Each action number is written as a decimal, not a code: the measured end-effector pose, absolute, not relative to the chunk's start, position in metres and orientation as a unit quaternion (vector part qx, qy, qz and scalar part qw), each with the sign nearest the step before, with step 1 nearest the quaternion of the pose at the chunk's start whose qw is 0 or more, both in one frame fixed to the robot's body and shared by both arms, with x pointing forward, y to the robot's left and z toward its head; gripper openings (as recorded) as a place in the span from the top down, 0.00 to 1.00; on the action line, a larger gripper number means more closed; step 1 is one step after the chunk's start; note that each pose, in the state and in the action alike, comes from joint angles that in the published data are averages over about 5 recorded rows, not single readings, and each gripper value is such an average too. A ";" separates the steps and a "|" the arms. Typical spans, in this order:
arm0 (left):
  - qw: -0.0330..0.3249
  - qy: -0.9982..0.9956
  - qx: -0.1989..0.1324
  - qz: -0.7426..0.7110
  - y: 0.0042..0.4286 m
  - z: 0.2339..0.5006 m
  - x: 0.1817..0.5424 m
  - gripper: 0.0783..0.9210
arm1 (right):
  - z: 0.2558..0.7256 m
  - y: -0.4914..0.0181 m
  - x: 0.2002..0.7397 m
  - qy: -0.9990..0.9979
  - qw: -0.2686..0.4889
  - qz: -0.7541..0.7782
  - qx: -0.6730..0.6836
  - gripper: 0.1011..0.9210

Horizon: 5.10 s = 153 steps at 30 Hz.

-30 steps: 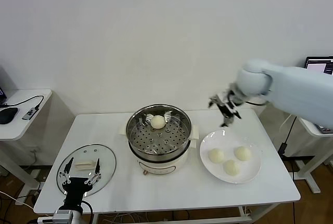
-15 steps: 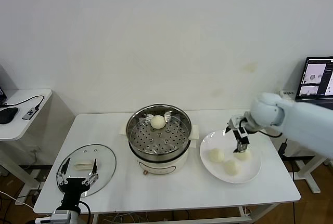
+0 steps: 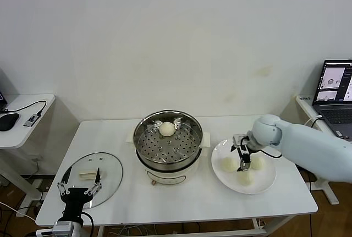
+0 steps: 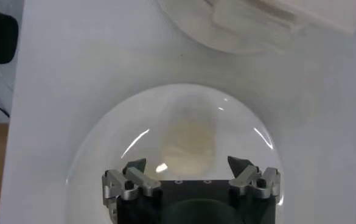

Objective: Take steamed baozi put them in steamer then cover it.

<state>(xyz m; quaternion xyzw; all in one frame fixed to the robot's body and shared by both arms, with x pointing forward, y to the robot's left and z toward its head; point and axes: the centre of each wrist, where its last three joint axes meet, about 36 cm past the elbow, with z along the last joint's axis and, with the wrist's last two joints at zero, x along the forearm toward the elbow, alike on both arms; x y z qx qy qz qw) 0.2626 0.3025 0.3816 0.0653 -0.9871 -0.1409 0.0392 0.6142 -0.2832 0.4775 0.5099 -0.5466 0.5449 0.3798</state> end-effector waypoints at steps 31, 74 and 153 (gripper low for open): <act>0.038 -0.987 0.066 -0.140 0.303 0.380 0.266 0.12 | 0.462 -0.280 0.636 -0.549 0.406 0.533 0.500 0.38; 0.017 -0.989 0.070 -0.129 0.301 0.389 0.275 0.12 | 0.639 -0.008 0.657 -0.596 0.315 0.515 0.529 0.36; 0.021 -0.988 0.056 -0.140 0.295 0.378 0.262 0.12 | 0.523 -0.343 0.553 -0.540 0.415 0.540 0.495 0.12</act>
